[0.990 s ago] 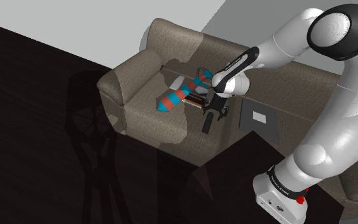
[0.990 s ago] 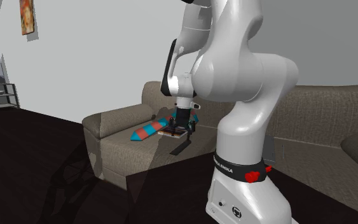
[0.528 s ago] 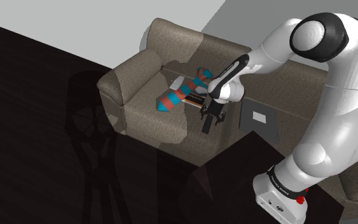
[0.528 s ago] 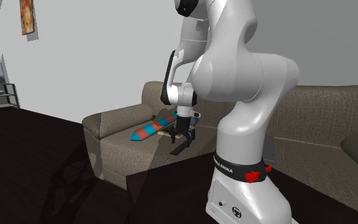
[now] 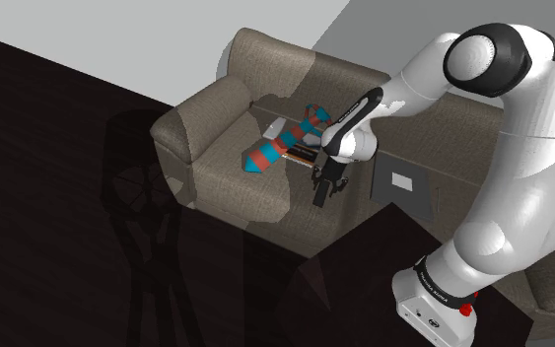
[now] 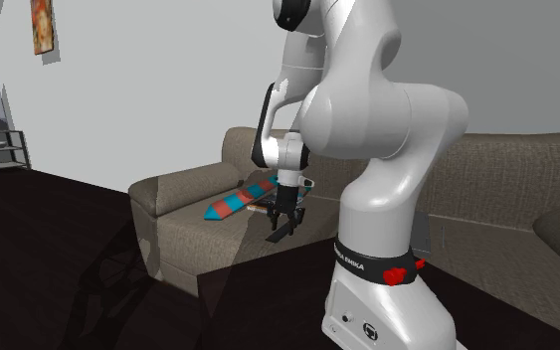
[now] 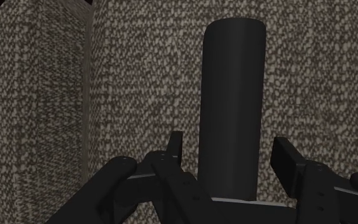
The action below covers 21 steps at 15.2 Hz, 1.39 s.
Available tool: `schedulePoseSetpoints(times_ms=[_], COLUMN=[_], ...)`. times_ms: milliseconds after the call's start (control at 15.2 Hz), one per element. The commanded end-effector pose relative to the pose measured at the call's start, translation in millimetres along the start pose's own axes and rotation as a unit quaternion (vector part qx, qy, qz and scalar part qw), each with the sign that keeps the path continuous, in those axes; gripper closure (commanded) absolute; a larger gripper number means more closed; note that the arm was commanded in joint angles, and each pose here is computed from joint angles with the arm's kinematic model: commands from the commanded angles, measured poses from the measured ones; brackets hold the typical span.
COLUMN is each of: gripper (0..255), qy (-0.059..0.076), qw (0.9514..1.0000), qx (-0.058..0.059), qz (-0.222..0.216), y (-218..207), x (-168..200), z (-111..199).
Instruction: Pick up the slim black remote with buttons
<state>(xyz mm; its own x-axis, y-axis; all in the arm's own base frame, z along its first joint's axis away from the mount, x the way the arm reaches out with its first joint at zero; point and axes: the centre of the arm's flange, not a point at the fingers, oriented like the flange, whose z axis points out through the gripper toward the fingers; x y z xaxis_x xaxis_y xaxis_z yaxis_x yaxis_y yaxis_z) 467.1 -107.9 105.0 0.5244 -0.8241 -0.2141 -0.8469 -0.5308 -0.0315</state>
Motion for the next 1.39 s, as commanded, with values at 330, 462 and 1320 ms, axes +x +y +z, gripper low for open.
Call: schedulePoseSetpoints(times_ms=[330, 462, 1320], gripper=[255, 255, 255], qy=[0.0, 0.0, 0.0], qw=[1.0, 1.0, 1.0], qx=[0.0, 0.0, 0.0], qz=[-0.002, -0.002, -0.002], y=[-2.0, -2.4, -4.3], x=[-1.5, -3.8, -17.5], z=[-3.2, -13.5, -76.2])
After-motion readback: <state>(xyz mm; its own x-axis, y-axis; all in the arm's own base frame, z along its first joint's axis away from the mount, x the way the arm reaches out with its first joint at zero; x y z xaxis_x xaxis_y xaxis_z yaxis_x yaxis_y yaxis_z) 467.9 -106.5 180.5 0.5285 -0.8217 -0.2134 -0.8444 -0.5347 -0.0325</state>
